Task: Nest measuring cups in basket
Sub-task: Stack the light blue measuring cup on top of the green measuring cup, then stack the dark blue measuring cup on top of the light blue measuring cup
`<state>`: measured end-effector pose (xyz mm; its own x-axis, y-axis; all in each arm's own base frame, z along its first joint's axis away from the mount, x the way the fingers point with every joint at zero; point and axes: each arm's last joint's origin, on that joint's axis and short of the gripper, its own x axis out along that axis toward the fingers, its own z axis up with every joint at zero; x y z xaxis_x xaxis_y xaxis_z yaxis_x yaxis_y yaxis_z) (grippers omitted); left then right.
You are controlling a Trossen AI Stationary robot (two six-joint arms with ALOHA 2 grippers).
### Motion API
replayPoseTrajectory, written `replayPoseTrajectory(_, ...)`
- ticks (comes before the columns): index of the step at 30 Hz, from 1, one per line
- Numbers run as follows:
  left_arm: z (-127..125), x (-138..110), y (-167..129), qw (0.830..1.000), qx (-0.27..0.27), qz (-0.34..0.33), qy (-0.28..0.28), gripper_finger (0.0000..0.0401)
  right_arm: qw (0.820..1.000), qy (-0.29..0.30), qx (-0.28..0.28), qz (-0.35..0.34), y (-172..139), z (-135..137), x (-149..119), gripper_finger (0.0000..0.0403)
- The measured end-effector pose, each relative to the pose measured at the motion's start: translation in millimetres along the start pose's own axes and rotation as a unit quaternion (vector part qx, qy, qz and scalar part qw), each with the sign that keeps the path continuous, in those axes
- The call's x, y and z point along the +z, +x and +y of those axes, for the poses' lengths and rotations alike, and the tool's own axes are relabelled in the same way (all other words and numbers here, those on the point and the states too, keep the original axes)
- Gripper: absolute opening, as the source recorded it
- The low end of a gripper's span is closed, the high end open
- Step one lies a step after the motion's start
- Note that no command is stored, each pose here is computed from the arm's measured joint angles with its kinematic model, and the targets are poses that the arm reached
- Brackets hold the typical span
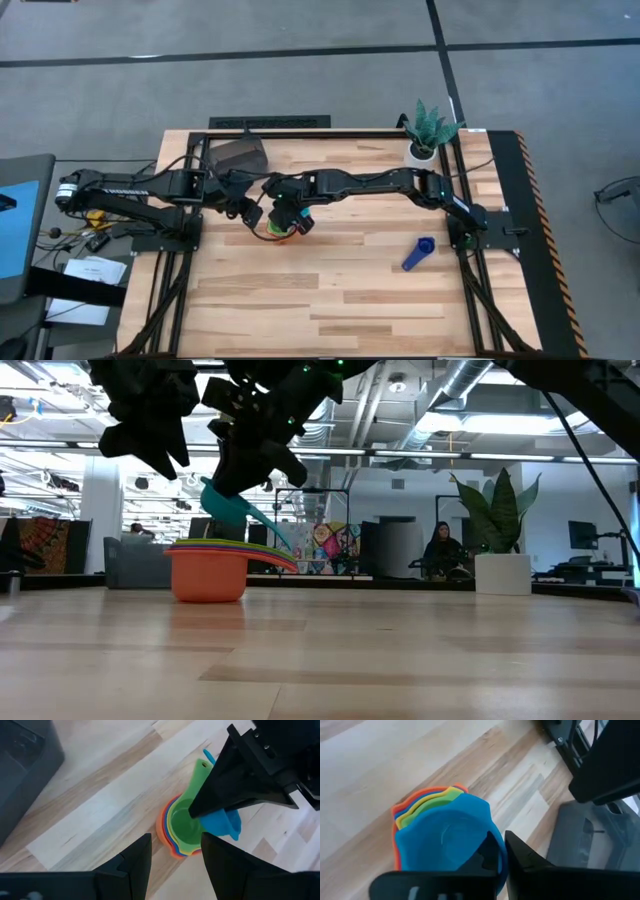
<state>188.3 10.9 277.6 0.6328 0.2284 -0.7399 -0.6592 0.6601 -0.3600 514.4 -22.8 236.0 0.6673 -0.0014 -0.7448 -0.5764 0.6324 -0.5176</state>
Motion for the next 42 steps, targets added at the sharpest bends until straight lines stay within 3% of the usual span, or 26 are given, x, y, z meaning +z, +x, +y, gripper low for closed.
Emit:
replayPoseTrajectory(11,0,0,-1,1.000,-0.001,-0.003,-0.010,0.0160,1.000,0.002,0.000,-0.006,0,-1,0,0.0031)
replayPoseTrajectory(24,10,4,-29,0.995,-0.007,-0.083,-0.059,0.0160,1.000,-0.001,-0.001,-0.017,1,-1,1,0.0078)
replayPoseTrajectory(37,13,4,-38,0.993,-0.018,-0.100,-0.067,0.0160,1.000,-0.002,0.002,-0.017,1,-1,1,0.0103)
replayPoseTrajectory(42,13,4,-38,0.993,-0.017,-0.099,-0.067,0.0160,0.998,0.044,-0.038,0.012,1,-4,0,0.0099)
